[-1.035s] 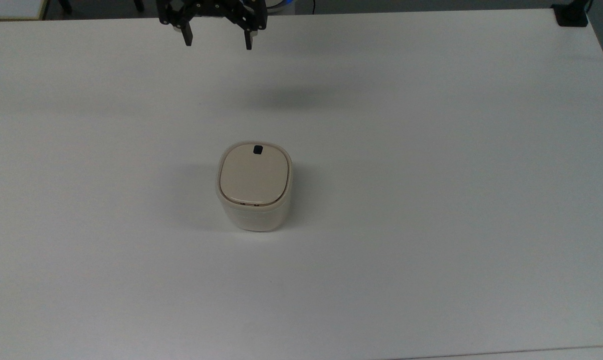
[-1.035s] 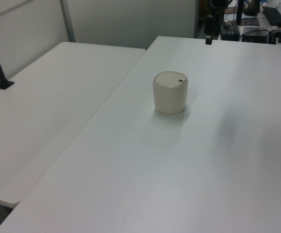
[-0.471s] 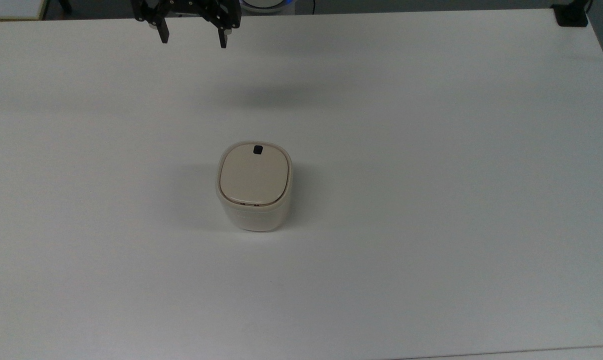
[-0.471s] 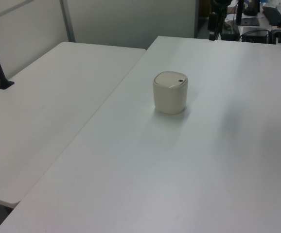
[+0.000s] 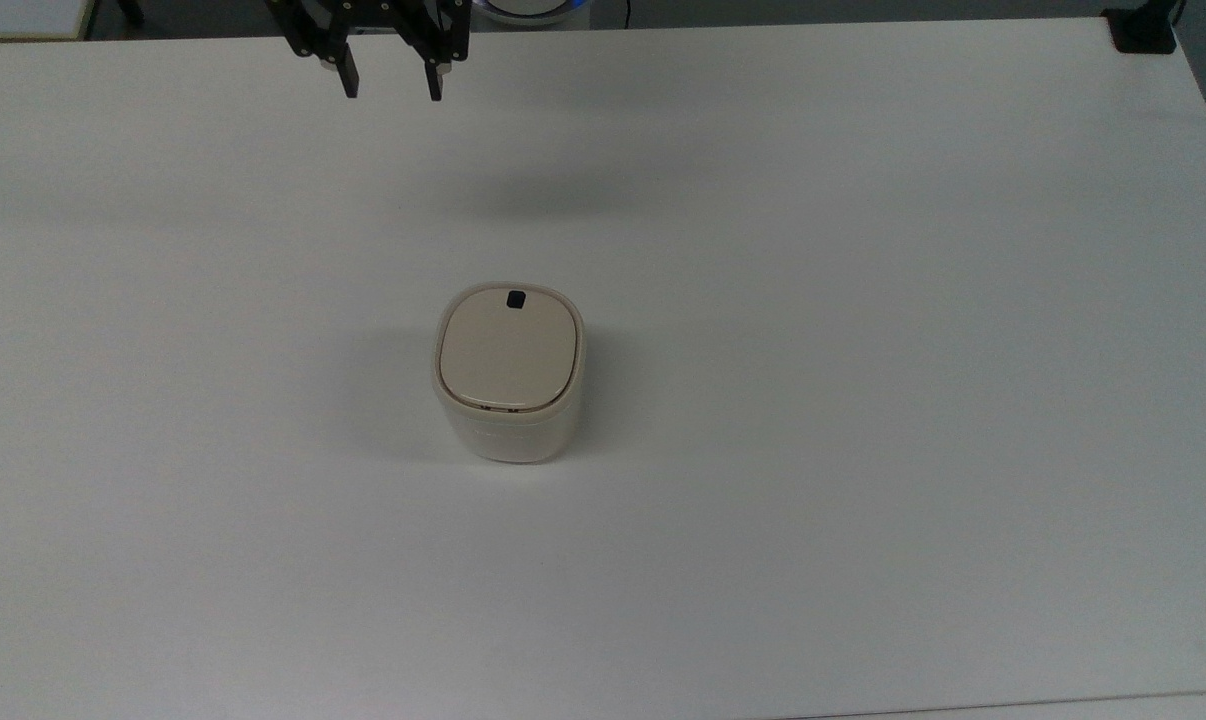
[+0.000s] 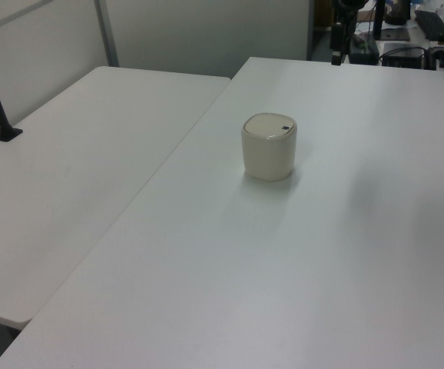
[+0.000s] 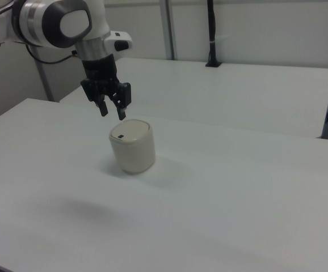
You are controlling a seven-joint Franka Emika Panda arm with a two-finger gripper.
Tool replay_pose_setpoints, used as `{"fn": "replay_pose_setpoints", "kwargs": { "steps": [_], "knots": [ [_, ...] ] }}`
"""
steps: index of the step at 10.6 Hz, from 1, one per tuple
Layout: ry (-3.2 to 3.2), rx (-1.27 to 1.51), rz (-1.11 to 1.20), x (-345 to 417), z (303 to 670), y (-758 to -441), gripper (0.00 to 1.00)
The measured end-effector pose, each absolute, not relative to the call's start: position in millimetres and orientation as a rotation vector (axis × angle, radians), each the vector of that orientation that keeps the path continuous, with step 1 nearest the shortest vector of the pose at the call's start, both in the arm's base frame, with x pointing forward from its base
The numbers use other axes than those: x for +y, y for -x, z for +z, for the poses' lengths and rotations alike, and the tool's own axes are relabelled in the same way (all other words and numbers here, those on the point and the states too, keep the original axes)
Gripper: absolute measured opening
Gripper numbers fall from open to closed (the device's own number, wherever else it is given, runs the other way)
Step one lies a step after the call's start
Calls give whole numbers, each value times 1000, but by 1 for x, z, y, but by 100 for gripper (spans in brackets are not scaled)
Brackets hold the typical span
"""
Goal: Open the trash bin
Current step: 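Move the gripper toward the cream trash bin's lid tab, then lower the gripper onto the dark tab on the bin lid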
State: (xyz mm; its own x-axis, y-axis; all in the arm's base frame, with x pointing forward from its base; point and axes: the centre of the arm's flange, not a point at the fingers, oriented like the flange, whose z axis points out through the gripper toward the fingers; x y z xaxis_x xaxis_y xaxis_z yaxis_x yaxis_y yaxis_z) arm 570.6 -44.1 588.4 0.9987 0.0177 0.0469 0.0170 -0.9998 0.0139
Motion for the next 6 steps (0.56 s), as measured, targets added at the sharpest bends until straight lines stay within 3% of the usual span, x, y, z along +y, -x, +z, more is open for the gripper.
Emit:
{"fn": "replay_pose_setpoints", "kwargs": {
  "steps": [4,6],
  "knots": [
    [-3183,54,265,-29,562,-607,2],
    [-3197,56,429,-14,543,-635,1]
  ]
}}
